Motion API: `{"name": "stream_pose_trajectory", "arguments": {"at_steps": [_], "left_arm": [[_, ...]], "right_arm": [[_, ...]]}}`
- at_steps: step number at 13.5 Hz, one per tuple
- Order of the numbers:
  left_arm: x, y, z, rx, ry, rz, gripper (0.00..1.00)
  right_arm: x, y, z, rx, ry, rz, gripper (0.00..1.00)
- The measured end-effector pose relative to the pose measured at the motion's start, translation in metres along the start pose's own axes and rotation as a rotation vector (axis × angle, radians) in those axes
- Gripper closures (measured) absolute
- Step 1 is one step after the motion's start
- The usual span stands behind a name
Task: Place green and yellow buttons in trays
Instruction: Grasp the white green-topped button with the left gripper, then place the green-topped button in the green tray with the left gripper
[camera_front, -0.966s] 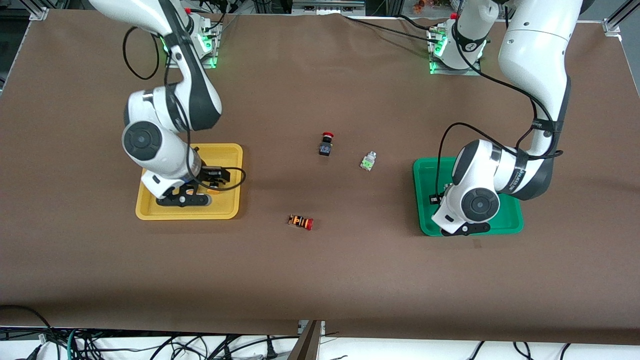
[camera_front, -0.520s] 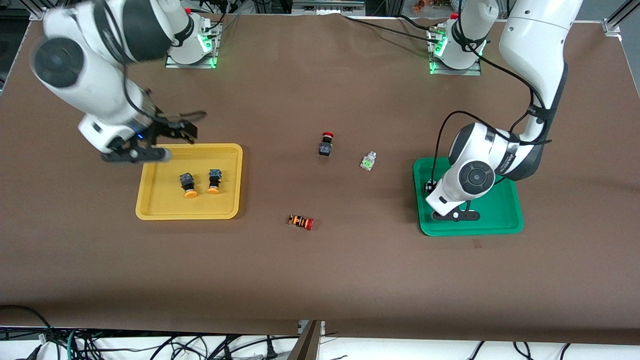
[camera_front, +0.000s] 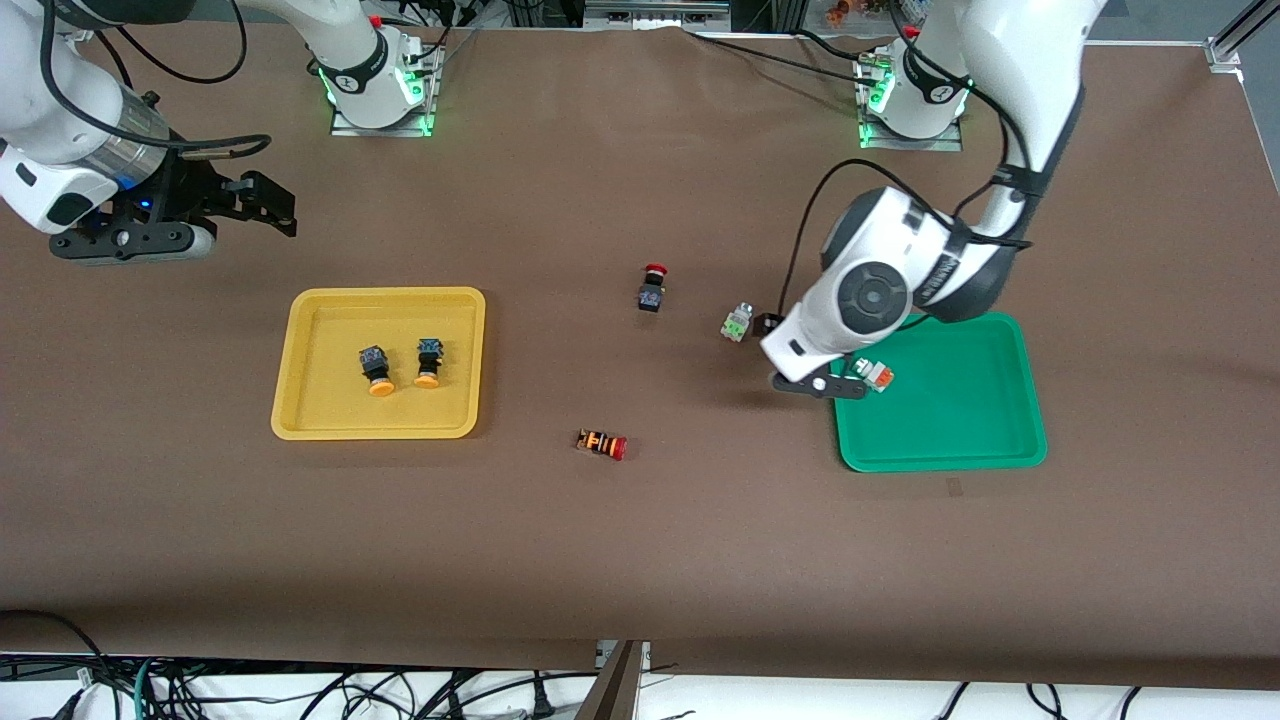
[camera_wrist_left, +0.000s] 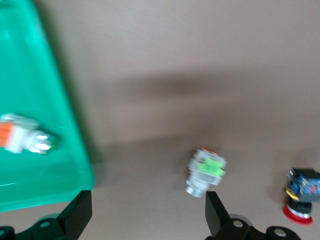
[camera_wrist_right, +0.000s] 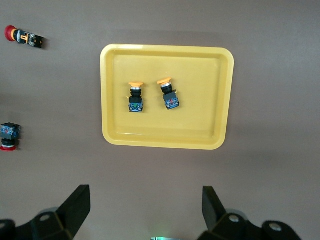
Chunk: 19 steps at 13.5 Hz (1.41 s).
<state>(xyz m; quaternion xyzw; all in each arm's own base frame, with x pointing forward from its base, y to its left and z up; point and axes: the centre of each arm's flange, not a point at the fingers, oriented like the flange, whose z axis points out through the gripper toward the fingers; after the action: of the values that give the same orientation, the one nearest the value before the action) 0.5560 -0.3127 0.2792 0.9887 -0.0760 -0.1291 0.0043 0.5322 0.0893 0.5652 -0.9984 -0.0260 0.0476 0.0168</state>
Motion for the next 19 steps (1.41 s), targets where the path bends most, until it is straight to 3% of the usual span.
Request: {"name": "stream_pose_trajectory", "arguments": {"at_steps": [3,7,8,10,13,15,19], "left_arm": [[-0.018,0.055,0.06,0.015,0.031,0.11,0.0],[-0.024,0.056,0.113,0.041,0.045,0.162,0.0],[-0.024,0.057,0.116,0.044,0.041,0.166,0.07],[-0.025,0.06,0.118,0.046,0.039,0.171,0.32],[-0.023,0.059,0.113,0.043,0.048,0.169,0.59],[-0.017,0.052,0.091,0.055,0.051,0.177,0.59],[0.007,-0.049,-0.004,0.094,-0.071,0.288,0.59]], "right_arm": [[-0.001,-0.001,0.007,-0.013,-0.006,0.003,0.01],[-0.001,-0.003,0.006,-0.024,0.003,0.006,0.01],[0.0,-0.003,0.003,-0.024,0.012,0.006,0.01],[0.003,-0.002,-0.008,-0.02,0.033,0.008,0.0],[0.007,0.0,-0.014,-0.018,0.032,0.011,0.0],[0.011,0.0,-0.01,-0.018,0.023,-0.004,0.0],[0.016,-0.008,-0.005,-0.02,0.016,-0.046,0.0]]}}
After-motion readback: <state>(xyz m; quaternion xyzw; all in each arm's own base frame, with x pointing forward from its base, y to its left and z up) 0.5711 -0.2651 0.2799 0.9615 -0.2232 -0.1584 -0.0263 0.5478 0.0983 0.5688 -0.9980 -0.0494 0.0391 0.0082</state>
